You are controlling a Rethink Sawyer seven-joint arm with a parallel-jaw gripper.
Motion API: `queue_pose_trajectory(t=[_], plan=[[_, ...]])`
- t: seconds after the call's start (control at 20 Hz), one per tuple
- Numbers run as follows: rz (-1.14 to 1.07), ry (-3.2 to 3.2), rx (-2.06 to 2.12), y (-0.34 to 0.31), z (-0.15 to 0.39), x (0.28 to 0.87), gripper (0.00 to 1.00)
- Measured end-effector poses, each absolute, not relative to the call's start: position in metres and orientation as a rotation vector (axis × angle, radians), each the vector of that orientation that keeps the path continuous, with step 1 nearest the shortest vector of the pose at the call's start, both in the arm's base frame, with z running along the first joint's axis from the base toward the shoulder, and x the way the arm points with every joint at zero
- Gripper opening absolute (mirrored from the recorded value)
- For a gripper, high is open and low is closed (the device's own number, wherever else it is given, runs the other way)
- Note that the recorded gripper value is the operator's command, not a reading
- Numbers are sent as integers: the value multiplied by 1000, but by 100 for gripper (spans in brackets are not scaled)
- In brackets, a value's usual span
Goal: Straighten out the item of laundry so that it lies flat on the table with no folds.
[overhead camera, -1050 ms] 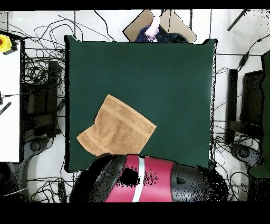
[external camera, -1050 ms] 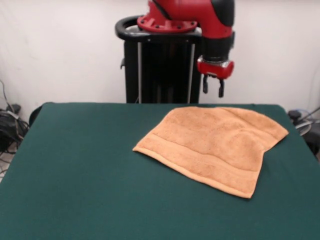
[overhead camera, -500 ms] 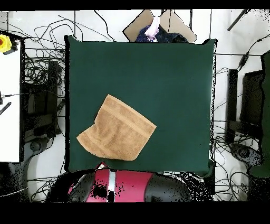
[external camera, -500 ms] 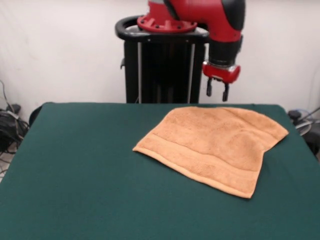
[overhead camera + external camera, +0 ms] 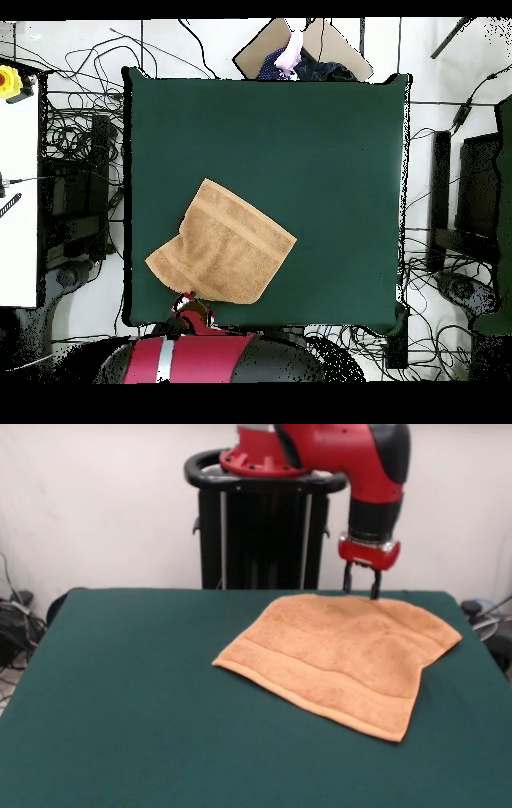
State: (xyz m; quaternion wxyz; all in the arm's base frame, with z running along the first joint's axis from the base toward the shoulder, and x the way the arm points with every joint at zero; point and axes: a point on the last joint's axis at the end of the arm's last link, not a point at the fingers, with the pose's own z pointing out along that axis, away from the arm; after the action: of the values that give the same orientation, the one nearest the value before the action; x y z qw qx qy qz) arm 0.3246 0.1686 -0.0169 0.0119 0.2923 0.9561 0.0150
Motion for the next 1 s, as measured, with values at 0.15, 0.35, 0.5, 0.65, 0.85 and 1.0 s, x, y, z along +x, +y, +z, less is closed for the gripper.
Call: queue_pose_trajectory(t=[0.15, 0.35, 0.5, 0.65, 0.85, 1.0], plan=[[55, 2979, 892, 174, -19, 334, 100], [53, 2982, 891, 176, -20, 336, 100], [52, 2981, 891, 177, -20, 337, 100], [52, 2981, 891, 177, -20, 337, 100], [45, 2989, 895, 177, -24, 334, 100], [37, 2993, 898, 176, -29, 334, 100]])
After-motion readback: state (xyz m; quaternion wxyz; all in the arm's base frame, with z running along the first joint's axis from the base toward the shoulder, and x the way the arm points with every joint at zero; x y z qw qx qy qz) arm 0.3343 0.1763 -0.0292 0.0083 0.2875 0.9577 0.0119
